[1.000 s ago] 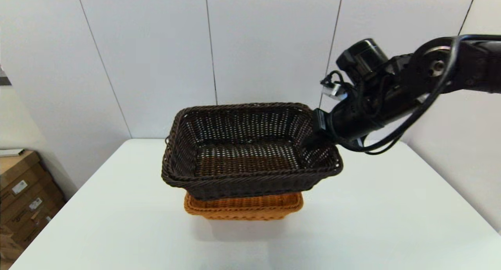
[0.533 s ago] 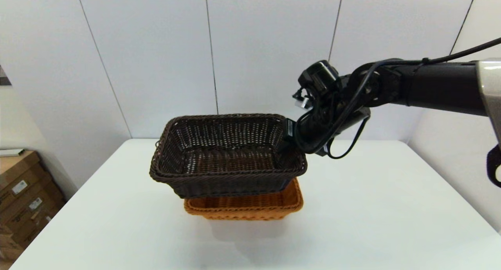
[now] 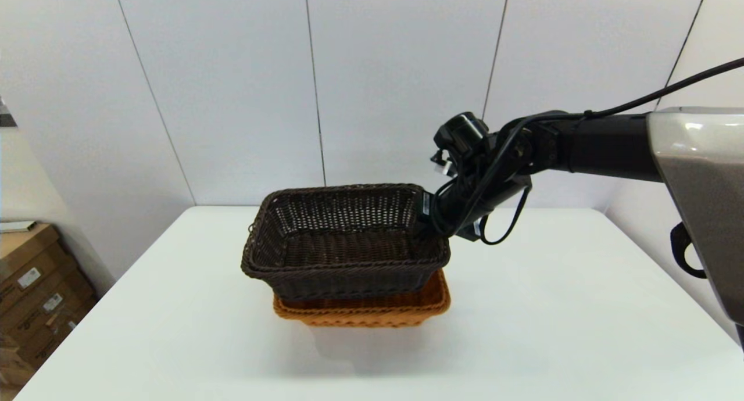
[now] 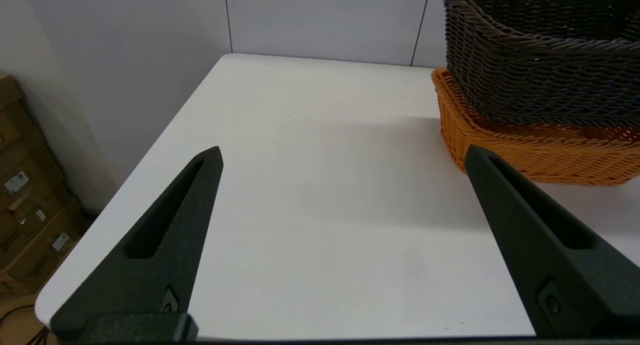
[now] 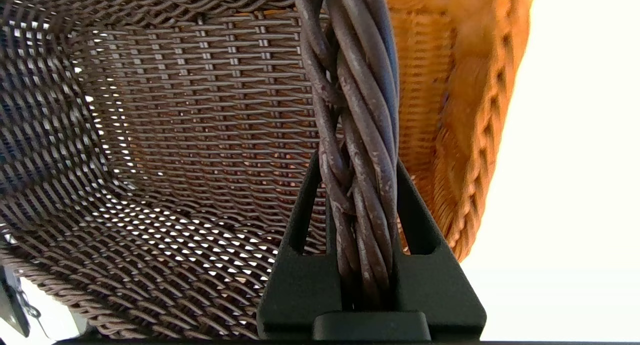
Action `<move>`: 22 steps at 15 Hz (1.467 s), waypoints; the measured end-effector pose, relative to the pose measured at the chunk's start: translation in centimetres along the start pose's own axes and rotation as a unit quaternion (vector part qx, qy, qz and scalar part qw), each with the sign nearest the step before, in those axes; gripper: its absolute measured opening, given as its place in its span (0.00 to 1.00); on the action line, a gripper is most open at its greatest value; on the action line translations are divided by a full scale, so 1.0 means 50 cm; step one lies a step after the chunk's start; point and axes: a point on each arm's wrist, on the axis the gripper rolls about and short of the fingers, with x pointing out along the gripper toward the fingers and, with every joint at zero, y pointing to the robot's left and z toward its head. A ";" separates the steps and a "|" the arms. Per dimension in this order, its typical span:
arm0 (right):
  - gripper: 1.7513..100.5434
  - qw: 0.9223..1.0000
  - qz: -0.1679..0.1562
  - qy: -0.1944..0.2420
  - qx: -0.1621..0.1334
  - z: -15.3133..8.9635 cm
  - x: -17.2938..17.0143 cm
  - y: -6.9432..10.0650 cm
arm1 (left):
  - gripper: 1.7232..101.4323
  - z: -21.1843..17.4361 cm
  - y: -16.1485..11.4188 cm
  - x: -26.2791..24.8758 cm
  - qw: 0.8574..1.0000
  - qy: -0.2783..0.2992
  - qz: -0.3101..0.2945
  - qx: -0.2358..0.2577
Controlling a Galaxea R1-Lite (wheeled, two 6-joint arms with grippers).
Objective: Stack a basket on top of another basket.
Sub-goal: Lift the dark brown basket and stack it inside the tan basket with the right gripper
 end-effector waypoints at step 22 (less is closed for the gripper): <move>0.13 0.999 -0.030 0.024 0.029 0.013 0.056 -0.055 | 0.96 0.000 0.000 0.000 1.000 0.000 0.000 0.000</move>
